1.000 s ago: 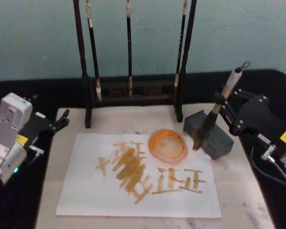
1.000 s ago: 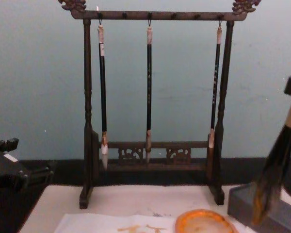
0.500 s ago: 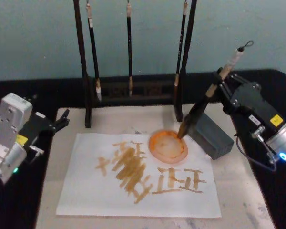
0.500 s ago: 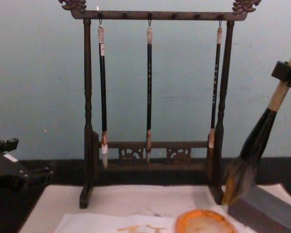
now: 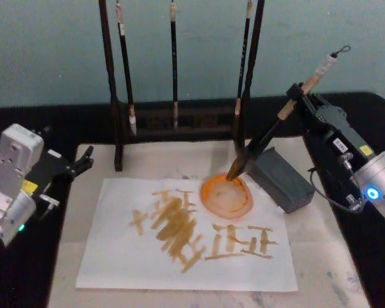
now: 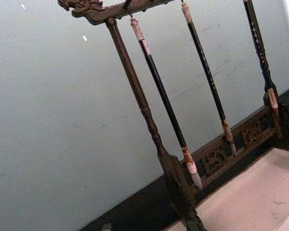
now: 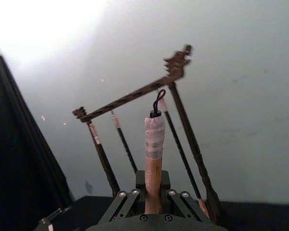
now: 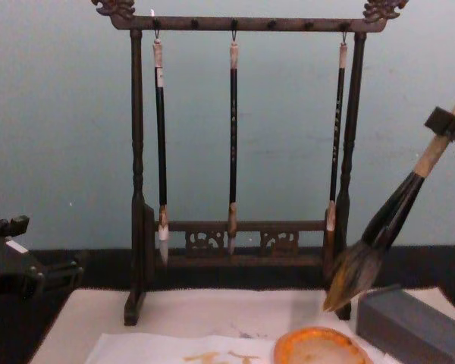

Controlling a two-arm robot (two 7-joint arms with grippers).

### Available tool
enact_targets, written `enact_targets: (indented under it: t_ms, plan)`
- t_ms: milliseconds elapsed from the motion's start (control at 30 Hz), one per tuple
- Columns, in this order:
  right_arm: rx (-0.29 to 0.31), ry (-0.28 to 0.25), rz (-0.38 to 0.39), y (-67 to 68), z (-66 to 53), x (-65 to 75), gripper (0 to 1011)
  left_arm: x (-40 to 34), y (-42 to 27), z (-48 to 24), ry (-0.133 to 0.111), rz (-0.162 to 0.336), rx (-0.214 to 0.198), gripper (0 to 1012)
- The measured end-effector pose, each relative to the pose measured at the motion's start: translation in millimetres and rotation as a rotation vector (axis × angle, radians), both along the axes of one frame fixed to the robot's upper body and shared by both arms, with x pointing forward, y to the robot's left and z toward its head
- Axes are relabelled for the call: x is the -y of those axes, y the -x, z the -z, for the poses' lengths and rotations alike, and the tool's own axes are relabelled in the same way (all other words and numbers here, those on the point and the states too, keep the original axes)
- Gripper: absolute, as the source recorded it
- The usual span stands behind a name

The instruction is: Pick up the brush from the inkstone, write on the paper, then place the brush back to its original position.

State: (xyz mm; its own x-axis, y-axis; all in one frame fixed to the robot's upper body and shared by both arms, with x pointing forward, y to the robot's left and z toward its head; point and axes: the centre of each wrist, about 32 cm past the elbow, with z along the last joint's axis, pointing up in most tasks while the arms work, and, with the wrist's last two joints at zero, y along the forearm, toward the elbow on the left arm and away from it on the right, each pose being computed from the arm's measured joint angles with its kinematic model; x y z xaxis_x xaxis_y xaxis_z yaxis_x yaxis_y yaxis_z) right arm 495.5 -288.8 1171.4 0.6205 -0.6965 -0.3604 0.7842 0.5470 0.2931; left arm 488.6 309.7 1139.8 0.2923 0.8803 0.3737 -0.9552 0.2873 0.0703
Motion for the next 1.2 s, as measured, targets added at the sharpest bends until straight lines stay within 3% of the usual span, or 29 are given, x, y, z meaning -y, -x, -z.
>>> enact_targets:
  t_ms: [433,1200]
  plan:
    - [-0.134,-0.109,0.0,-13.5,17.9,0.8,177,0.0,0.0,0.0,0.0,0.0,0.0,1010]
    - [-0.268,-0.2,0.033,-22.9,41.7,-4.7,177,0.0,0.0,0.0,0.0,0.0,0.0,1010]
